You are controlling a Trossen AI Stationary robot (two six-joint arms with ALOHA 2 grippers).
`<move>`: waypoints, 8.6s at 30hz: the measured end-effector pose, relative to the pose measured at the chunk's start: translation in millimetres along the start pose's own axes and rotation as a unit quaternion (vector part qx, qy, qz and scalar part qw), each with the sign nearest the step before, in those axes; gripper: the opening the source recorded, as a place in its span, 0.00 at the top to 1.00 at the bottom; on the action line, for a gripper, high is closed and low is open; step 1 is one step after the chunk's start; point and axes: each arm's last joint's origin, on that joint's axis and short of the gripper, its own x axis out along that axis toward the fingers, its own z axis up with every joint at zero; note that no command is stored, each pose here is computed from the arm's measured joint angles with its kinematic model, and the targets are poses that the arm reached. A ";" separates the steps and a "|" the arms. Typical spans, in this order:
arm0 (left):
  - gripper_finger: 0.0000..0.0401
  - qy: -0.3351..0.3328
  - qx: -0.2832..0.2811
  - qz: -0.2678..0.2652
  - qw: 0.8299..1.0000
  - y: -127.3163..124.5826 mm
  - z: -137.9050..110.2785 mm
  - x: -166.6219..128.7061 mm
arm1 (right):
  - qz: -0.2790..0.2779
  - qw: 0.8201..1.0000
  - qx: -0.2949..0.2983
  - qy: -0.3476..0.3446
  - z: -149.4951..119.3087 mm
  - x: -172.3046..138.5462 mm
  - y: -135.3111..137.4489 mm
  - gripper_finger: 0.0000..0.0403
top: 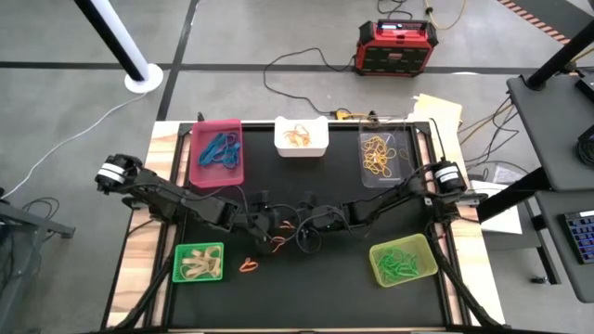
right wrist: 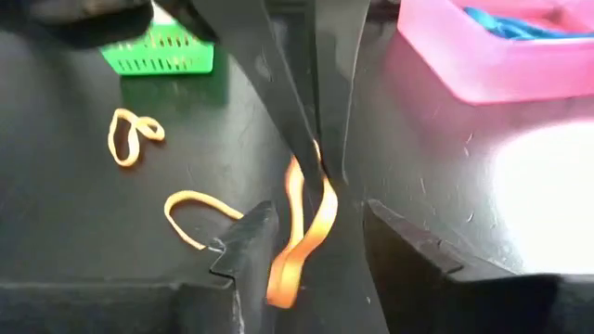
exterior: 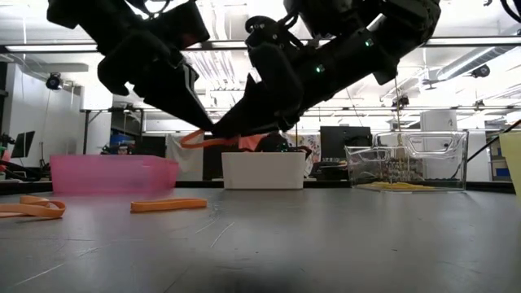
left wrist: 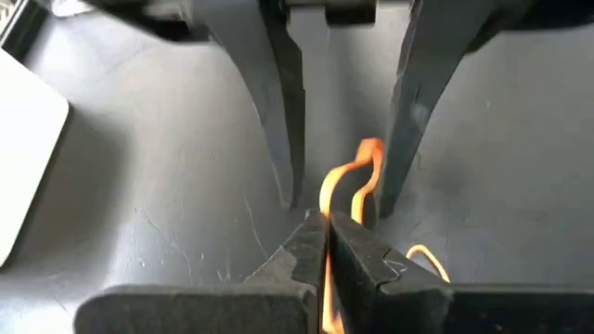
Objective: Sort rubber bands into baskets
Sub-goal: Put the orange rubber band into the white bin
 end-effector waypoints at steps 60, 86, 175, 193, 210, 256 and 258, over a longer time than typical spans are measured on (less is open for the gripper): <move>0.72 0.066 -0.045 0.038 0.996 4.5 -8.8 -5.4 | -0.233 0.932 0.267 0.071 42.0 -38.3 -273.8 0.68; 0.72 0.175 -0.108 -0.117 0.972 -27.9 -34.8 34.1 | -0.188 0.971 0.131 0.068 79.3 -124.5 -60.7 0.65; 0.64 0.226 0.040 0.043 0.972 -21.9 23.1 -49.0 | -0.223 0.944 0.220 0.101 48.3 -14.3 -299.1 0.77; 0.64 0.251 -0.043 -0.187 0.949 -55.9 -30.6 -22.9 | -0.063 0.966 0.193 0.162 82.6 -20.3 -202.8 0.51; 0.75 0.245 -0.075 -0.219 0.942 -60.8 -54.1 -5.8 | -0.046 0.968 0.147 0.198 92.3 -21.0 -125.7 0.51; 1.00 -0.027 0.168 -0.116 0.979 -19.1 24.5 -38.1 | 0.058 0.986 0.147 -0.053 20.7 0.1 44.6 0.57; 1.00 -0.027 0.168 -0.116 0.979 -19.1 24.5 -38.1 | 0.056 0.986 0.149 -0.057 21.9 -0.1 45.1 0.65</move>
